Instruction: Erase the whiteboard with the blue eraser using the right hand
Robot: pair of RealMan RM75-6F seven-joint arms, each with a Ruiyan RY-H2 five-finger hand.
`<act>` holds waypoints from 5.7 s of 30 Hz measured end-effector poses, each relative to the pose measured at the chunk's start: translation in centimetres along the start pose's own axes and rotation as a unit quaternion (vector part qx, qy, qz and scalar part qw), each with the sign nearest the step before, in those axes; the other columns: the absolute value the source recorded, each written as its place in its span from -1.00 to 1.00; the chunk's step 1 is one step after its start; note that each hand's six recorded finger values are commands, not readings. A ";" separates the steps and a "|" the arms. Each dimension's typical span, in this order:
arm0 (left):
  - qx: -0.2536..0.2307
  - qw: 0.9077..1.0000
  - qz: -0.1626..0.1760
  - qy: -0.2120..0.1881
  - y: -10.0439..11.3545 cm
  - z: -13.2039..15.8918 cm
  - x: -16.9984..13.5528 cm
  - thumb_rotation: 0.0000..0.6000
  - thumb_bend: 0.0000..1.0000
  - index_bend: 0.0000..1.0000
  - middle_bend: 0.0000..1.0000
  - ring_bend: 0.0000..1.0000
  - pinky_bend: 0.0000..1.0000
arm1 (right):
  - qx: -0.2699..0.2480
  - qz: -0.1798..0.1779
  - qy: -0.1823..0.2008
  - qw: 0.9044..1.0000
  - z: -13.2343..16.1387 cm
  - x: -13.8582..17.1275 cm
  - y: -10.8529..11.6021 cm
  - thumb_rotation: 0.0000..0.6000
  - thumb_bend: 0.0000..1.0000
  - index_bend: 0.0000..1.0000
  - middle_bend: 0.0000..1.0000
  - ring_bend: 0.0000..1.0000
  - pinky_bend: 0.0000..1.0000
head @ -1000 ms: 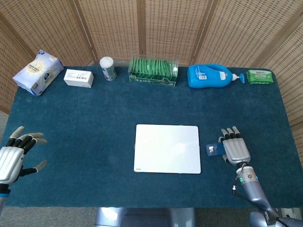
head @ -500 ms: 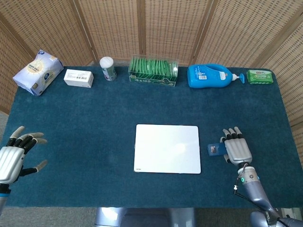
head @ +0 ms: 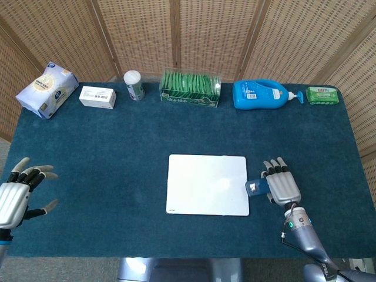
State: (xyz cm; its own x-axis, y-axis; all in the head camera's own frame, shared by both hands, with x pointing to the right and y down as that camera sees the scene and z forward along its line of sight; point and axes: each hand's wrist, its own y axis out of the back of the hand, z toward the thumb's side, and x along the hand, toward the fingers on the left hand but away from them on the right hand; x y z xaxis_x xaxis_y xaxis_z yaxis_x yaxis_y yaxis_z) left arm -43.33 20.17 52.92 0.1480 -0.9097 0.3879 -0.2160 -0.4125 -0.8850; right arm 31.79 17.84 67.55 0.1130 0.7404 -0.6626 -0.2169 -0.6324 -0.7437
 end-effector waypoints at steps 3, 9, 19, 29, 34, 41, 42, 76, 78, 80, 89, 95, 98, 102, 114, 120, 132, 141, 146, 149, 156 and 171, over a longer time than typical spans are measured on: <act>0.001 1.000 0.001 0.001 0.0 -0.1 0.0 1.00 -0.47 -0.29 -0.44 -0.48 -0.85 | 0.001 0.001 -0.002 1.000 -0.2 0.1 -0.2 1.00 -0.18 0.44 -0.75 -1.00 -1.00; 0.001 1.000 0.000 -0.003 -0.1 0.2 0.1 1.00 -0.47 -0.29 -0.44 -0.48 -0.85 | 0.003 0.004 -0.009 1.000 -0.8 -0.1 -0.5 1.00 -0.18 0.44 -0.75 -1.00 -1.00; -0.001 1.000 -0.004 -0.006 -0.4 0.4 0.3 1.00 -0.47 -0.29 -0.44 -0.48 -0.85 | 0.000 0.005 -0.004 1.000 -0.5 0.1 -0.5 1.00 -0.18 0.44 -0.75 -1.00 -1.00; -0.005 1.000 -0.001 0.002 -0.2 -0.4 0.0 1.00 -0.47 -0.29 -0.44 -0.48 -0.85 | 0.010 0.001 0.039 0.999 4.5 -0.5 -0.4 1.00 -0.18 0.44 -0.75 -1.00 -1.00; -0.007 1.000 0.000 0.006 -0.2 -0.8 -0.3 1.00 -0.47 -0.29 -0.44 -0.48 -0.85 | 0.015 -0.002 0.047 0.999 6.0 -0.9 -0.2 1.00 -0.18 0.44 -0.75 -1.00 -1.00; -0.009 1.000 0.003 0.009 -0.1 -1.1 -0.6 1.00 -0.47 -0.29 -0.44 -0.48 -0.85 | 0.025 -0.011 0.050 0.998 7.1 -1.4 0.6 1.00 -0.17 0.44 -0.75 -1.00 -1.00; -0.010 1.000 0.003 0.010 -0.1 -1.2 -0.6 1.00 -0.48 -0.29 -0.44 -0.48 -0.85 | 0.027 -0.011 0.051 0.998 7.3 -1.5 0.7 1.00 -0.17 0.44 -0.75 -1.00 -1.00; -0.021 1.000 0.004 0.006 -0.5 -1.6 -0.8 1.00 -0.47 -0.29 -0.44 -0.48 -0.85 | 0.037 0.013 0.042 0.998 7.0 1.9 -1.1 1.00 -0.18 0.44 -0.75 -1.00 -1.00; -0.021 1.000 0.005 0.008 -0.5 -1.7 -0.8 1.00 -0.47 -0.29 -0.44 -0.48 -0.85 | 0.037 0.013 0.044 0.998 7.3 2.0 -1.0 1.00 -0.18 0.44 -0.75 -1.00 -1.00; -0.021 1.000 0.005 0.009 -0.5 -1.8 -0.8 1.00 -0.47 -0.29 -0.44 -0.48 -0.85 | 0.037 0.013 0.045 0.998 7.4 2.1 -1.0 1.00 -0.18 0.44 -0.75 -1.00 -1.00; -0.022 1.000 0.004 0.006 -0.6 -1.8 -0.6 1.00 -0.47 -0.29 -0.44 -0.48 -0.85 | 0.038 0.012 0.054 0.998 8.3 2.8 -1.2 1.00 -0.18 0.44 -0.75 -1.00 -1.00; -0.021 1.000 0.006 0.009 -0.4 -1.9 -0.8 1.00 -0.47 -0.29 -0.44 -0.48 -0.85 | 0.043 0.009 0.058 0.997 8.5 2.0 -1.3 1.00 -0.18 0.44 -0.75 -1.00 -1.00; -0.021 1.000 0.007 0.012 -0.3 -2.0 -0.9 1.00 -0.47 -0.29 -0.44 -0.48 -0.85 | 0.048 0.004 0.060 0.997 8.5 1.4 -1.1 1.00 -0.18 0.44 -0.75 -1.00 -1.00; -0.021 1.000 0.007 0.012 -0.3 -2.0 -1.0 1.00 -0.47 -0.29 -0.44 -0.48 -0.85 | 0.052 0.000 0.064 0.997 8.7 0.7 -0.8 1.00 -0.18 0.44 -0.75 -1.00 -1.00; -0.017 1.000 0.007 0.016 -0.3 -2.2 -1.0 1.00 -0.47 -0.29 -0.44 -0.48 -0.85 | 0.056 -0.013 0.066 0.996 8.4 -1.2 0.4 1.00 -0.18 0.44 -0.75 -1.00 -1.00; -0.018 1.000 0.007 0.017 -0.4 -2.2 -1.1 1.00 -0.47 -0.29 -0.44 -0.48 -0.85 | 0.060 -0.014 0.060 0.996 7.4 -1.8 0.5 1.00 -0.18 0.44 -0.75 -1.00 -1.00; -0.019 1.000 0.007 0.009 -0.4 -1.8 -0.8 1.00 -0.47 -0.29 -0.44 -0.48 -0.85 | 0.064 -0.003 0.040 0.997 5.3 -0.7 -0.6 1.00 -0.18 0.44 -0.75 -1.00 -1.00; -0.021 1.000 0.004 0.004 -0.6 -1.5 -0.6 1.00 -0.47 -0.29 -0.44 -0.48 -0.85 | 0.064 0.004 0.026 0.998 4.1 0.8 -1.4 1.00 -0.18 0.44 -0.75 -1.00 -1.00; -0.022 1.000 0.001 0.001 -0.8 -1.4 -0.5 1.00 -0.47 -0.29 -0.44 -0.48 -0.85 | 0.063 0.008 0.016 0.998 3.4 1.8 -1.8 1.00 -0.18 0.44 -0.75 -1.00 -1.00; -0.022 1.000 0.003 0.000 -0.8 -1.3 -0.4 1.00 -0.47 -0.29 -0.44 -0.48 -0.85 | 0.063 0.010 0.018 0.998 3.5 2.0 -1.9 1.00 -0.18 0.44 -0.75 -1.00 -1.00; -0.022 1.000 0.006 0.007 -0.5 -1.8 -0.9 1.00 -0.47 -0.29 -0.44 -0.48 -0.85 | 0.068 0.008 0.037 0.997 4.9 1.3 -1.8 1.00 -0.18 0.44 -0.75 -1.00 -1.00; -0.022 0.999 0.015 0.023 0.1 -3.1 -1.8 1.00 -0.47 -0.29 -0.44 -0.48 -0.85 | 0.088 -0.001 0.070 0.994 7.9 -1.0 -0.7 1.00 -0.18 0.44 -0.75 -1.00 -1.00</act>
State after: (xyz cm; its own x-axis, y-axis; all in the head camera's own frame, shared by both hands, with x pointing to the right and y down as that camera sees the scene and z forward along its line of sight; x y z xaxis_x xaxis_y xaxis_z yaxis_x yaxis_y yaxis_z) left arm -46.62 21.66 52.92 0.0965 -0.9226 0.3735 -0.2616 -0.3856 -0.8848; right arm 24.17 19.32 69.46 0.2455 0.6948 -0.6760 -0.3821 -0.5715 -0.7262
